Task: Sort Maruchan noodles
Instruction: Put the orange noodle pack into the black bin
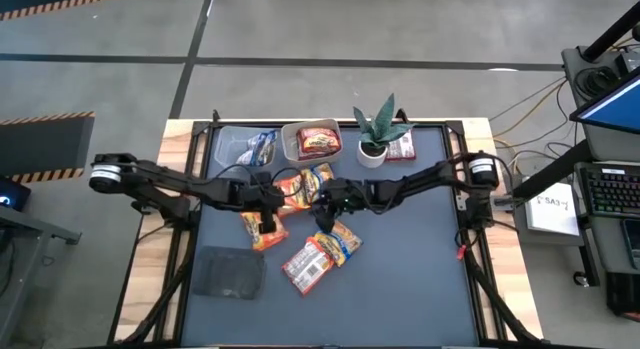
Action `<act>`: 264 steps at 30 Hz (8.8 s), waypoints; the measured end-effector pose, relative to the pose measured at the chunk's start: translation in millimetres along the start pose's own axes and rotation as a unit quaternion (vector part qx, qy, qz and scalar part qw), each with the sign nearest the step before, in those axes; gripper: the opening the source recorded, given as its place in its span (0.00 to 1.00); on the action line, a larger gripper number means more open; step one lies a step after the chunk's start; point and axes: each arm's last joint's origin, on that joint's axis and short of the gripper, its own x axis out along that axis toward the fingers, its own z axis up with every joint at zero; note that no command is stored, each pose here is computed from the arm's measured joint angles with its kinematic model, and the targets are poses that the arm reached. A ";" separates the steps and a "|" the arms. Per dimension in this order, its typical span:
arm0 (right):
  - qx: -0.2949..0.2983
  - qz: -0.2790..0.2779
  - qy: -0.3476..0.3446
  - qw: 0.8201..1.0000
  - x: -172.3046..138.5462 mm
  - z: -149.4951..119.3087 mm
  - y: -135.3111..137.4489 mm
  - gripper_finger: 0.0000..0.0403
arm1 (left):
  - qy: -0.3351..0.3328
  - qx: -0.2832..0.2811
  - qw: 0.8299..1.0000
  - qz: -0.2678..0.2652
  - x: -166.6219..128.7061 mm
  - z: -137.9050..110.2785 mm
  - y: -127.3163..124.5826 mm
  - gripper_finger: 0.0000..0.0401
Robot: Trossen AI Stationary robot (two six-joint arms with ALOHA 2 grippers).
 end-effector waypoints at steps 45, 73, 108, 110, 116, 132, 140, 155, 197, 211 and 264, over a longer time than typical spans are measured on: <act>0.100 -0.016 0.030 0.994 9.4 -11.0 -15.7 0.53 | -0.029 0.013 0.999 -0.021 15.9 2.1 -12.1 0.00; 0.102 0.016 -0.049 0.993 12.6 4.6 -18.2 0.53 | 0.005 -0.034 0.999 -0.017 38.6 -11.9 -18.4 0.00; 0.030 0.068 -0.031 0.997 48.3 12.6 -20.2 0.25 | -0.035 -0.042 0.997 -0.046 20.8 -4.0 -19.9 0.00; 0.009 0.066 -0.027 0.997 43.7 15.8 -18.1 0.23 | -0.058 -0.043 0.996 -0.047 12.5 0.7 -17.7 0.00; -0.037 0.071 -0.025 0.996 37.7 17.8 -9.8 0.13 | -0.133 -0.049 0.989 -0.039 -20.5 12.2 -7.4 0.00; -0.150 0.055 -0.049 0.986 33.9 11.1 15.3 0.04 | -0.235 -0.144 0.959 -0.072 -60.4 -0.5 5.4 0.41; -0.238 0.027 -0.062 0.969 31.3 0.6 36.9 0.04 | -0.247 -0.159 0.953 -0.069 -35.4 -20.8 -1.0 0.75; -0.265 0.010 -0.065 0.962 30.9 -2.2 41.1 0.04 | -0.231 -0.170 0.954 -0.085 1.3 -33.4 -11.8 0.73; -0.215 -0.020 -0.010 0.976 -79.6 29.1 40.5 0.61 | -0.190 -0.069 0.962 -0.181 -96.6 60.3 -6.4 0.26; -0.191 -0.021 -0.032 0.981 -104.8 1.2 20.5 0.61 | 0.145 -0.178 0.961 -0.151 -185.1 62.4 -17.1 0.25; -0.258 -0.064 -0.151 0.952 -135.7 55.9 -5.9 0.59 | 0.316 -0.331 0.882 0.115 -159.5 39.2 -125.1 0.26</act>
